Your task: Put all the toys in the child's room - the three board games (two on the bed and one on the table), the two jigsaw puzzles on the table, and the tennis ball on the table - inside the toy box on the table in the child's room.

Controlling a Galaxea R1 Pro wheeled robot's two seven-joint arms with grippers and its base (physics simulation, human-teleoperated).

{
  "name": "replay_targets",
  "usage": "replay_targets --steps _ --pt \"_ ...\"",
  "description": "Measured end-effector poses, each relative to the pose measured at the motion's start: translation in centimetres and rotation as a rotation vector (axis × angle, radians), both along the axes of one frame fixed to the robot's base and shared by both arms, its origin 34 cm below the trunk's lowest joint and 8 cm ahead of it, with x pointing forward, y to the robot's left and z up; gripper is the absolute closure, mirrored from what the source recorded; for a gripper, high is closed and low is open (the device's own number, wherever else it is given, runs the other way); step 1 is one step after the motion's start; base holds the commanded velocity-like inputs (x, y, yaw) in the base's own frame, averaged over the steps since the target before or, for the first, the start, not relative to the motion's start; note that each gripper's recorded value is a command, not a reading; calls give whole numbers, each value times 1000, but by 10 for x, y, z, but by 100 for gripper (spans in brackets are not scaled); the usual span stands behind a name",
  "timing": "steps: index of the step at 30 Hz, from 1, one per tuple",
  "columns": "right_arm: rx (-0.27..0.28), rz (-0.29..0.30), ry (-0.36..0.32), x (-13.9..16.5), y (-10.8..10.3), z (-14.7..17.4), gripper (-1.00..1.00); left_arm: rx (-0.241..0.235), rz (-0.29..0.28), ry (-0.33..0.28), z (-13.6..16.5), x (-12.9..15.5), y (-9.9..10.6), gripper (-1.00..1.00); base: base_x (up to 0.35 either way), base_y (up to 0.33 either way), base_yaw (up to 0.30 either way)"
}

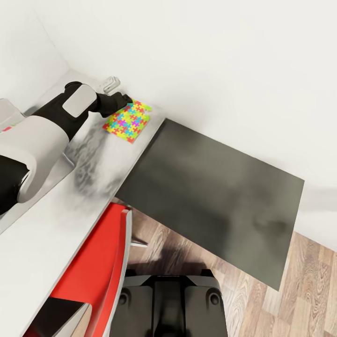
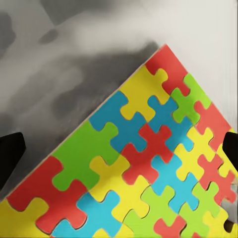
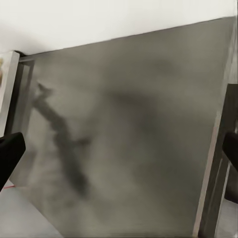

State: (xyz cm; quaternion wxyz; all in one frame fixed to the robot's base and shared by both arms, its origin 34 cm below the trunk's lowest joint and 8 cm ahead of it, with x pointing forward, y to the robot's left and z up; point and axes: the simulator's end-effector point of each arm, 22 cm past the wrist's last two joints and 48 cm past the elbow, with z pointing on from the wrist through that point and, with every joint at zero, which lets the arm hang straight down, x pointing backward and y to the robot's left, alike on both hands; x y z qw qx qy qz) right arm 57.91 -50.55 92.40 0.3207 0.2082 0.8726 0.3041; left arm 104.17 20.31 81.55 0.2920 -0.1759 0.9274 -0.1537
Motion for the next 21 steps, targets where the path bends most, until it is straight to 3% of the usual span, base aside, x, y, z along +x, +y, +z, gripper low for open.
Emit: replay_targets --steps 21 --pt "0 1 4 2 0 -2 -100 -39 -39 59 1 -5 -11 -100 0 0 -21"
